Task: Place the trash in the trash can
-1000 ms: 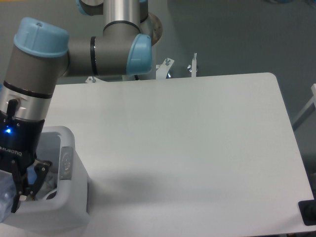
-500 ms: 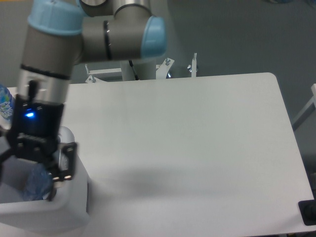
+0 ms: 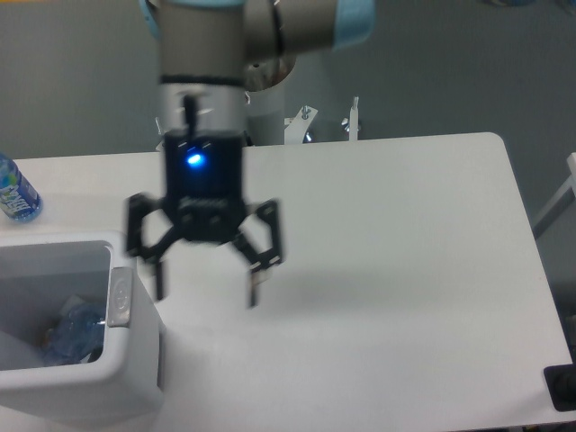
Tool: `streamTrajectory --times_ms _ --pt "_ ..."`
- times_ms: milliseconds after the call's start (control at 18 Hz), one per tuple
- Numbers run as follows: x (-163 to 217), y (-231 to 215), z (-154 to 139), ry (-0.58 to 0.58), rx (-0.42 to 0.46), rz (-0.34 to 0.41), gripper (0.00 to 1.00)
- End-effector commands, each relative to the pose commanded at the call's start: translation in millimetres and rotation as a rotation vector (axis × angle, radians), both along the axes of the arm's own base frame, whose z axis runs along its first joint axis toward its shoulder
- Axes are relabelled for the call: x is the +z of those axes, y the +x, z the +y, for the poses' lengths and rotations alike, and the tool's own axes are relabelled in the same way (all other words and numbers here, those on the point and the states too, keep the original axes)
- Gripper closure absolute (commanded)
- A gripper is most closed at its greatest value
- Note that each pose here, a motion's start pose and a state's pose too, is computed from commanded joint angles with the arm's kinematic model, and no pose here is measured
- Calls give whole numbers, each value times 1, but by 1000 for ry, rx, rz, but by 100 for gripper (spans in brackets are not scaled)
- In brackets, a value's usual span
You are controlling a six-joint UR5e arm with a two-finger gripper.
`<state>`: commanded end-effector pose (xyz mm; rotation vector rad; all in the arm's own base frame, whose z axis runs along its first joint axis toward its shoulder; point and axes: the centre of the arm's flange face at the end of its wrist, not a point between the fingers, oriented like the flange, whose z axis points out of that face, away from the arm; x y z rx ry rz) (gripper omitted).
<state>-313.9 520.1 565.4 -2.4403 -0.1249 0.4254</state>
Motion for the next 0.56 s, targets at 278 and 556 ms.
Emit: streamTrajectory --times_ms 278,556 --pt "-16 -10 -52 -372 -172 176 0" --pt "-21 -10 -76 -573 -307 203 0"
